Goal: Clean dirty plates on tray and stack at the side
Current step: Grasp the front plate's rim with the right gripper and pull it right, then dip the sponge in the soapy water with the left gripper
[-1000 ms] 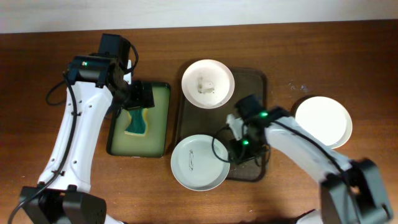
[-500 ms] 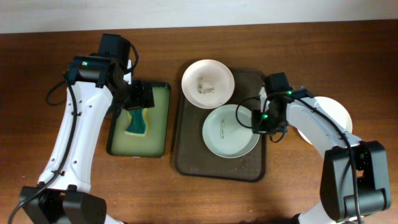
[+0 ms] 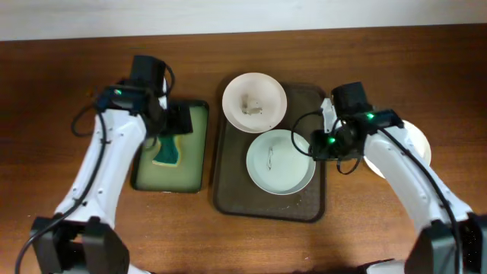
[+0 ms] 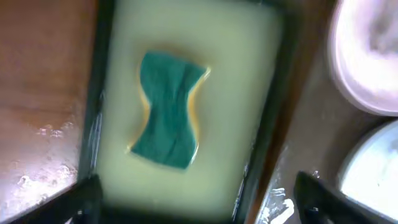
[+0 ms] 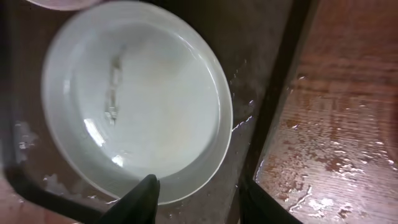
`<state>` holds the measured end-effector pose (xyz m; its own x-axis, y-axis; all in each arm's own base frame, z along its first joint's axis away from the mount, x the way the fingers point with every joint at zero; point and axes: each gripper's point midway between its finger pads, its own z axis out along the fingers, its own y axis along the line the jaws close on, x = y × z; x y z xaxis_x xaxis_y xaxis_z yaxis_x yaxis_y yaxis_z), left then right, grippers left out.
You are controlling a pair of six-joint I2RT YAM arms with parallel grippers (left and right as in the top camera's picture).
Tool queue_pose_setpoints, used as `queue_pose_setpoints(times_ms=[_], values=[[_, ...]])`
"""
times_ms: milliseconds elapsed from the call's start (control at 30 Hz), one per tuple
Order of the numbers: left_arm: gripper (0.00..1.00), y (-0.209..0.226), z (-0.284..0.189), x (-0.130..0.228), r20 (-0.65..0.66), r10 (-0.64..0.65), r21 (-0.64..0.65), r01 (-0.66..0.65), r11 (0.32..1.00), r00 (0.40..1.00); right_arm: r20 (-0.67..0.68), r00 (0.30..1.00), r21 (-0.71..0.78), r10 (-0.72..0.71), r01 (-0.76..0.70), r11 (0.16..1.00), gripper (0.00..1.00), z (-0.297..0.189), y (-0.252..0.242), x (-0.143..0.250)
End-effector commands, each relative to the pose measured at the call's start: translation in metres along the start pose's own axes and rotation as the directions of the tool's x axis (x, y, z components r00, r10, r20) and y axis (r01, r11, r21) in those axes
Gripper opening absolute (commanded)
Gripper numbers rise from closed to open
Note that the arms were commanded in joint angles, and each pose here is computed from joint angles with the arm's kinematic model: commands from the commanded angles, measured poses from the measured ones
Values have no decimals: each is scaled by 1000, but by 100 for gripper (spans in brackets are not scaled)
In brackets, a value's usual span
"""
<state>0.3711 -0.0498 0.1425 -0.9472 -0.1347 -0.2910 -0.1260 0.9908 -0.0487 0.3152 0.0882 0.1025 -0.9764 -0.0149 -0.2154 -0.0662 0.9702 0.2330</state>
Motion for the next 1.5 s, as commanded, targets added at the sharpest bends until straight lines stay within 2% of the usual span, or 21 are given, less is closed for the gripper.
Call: queue_pose_setpoints(times_ms=[0,33,167,200,267,300,333,400,467,500,567,667,800,900,933,1067,1133,1167,1233,1300,1467], values=[[67,9,59,34,-37,63,-15,-64,998,997,28,999,-26,-18,19,999,44,-16,7,-2],[56,10,77,37,-3,81,-8,-81,997,997,17,1000,-24,-16,16,1000,44,-16,6,0],[54,27,108,49,57,59,-71,-55,996,997,2,1000,-26,-14,14,1000,44,-16,7,4],[50,32,112,50,59,45,-83,-40,996,997,-2,1000,-26,-13,13,1000,44,-16,7,5],[26,37,115,52,46,31,-86,-27,996,998,-1,1000,-26,-13,13,1000,44,-16,7,5],[23,35,116,53,41,31,-77,-27,997,999,-1,1000,-26,-13,13,1000,44,-16,7,5],[26,31,114,55,27,31,-50,-29,998,999,-3,1000,-26,-13,13,1000,44,-16,7,5],[48,19,100,50,7,30,7,-30,1000,1000,-12,1000,-24,-11,11,1000,44,-16,6,8],[61,13,71,24,38,29,17,-30,999,999,-15,1000,-24,-10,10,1000,44,-16,6,8],[66,11,62,14,53,29,20,-30,999,998,-14,1000,-24,-10,10,1000,44,-16,6,8],[66,15,60,9,72,29,-11,-28,1000,997,-13,1000,-24,-11,10,1000,44,-16,6,8],[59,29,87,19,11,32,-95,-31,995,999,-12,1000,-24,-11,11,1000,44,-16,6,8],[27,33,135,43,-125,34,-114,-48,992,992,-12,1000,-24,-11,10,1000,44,-16,6,8],[25,29,138,42,-120,34,-95,-45,994,992,-9,1000,-14,11,-11,1000,44,-16,4,7],[0,29,138,41,-118,34,-95,-45,994,992,-3,999,4,41,-41,999,44,-16,1,6],[0,27,129,35,-123,33,-92,-45,995,992,7,990,35,140,-141,989,52,-19,-22,3],[0,24,109,21,-132,35,-94,-47,994,991,4,981,43,195,-195,980,56,-17,-38,1],[0,21,97,11,-128,43,-91,-55,994,991,-17,981,14,194,-194,981,56,-12,-41,2],[0,15,79,-3,-112,52,-86,-62,994,992,-60,994,-89,93,-98,991,56,-6,-26,5],[0,11,68,-11,-102,57,-82,-66,994,993,-90,994,-92,69,-78,993,56,-1,-22,10],[0,12,68,-2,-140,59,-84,-71,994,988,-88,994,-92,67,-76,993,56,1,-22,9]])
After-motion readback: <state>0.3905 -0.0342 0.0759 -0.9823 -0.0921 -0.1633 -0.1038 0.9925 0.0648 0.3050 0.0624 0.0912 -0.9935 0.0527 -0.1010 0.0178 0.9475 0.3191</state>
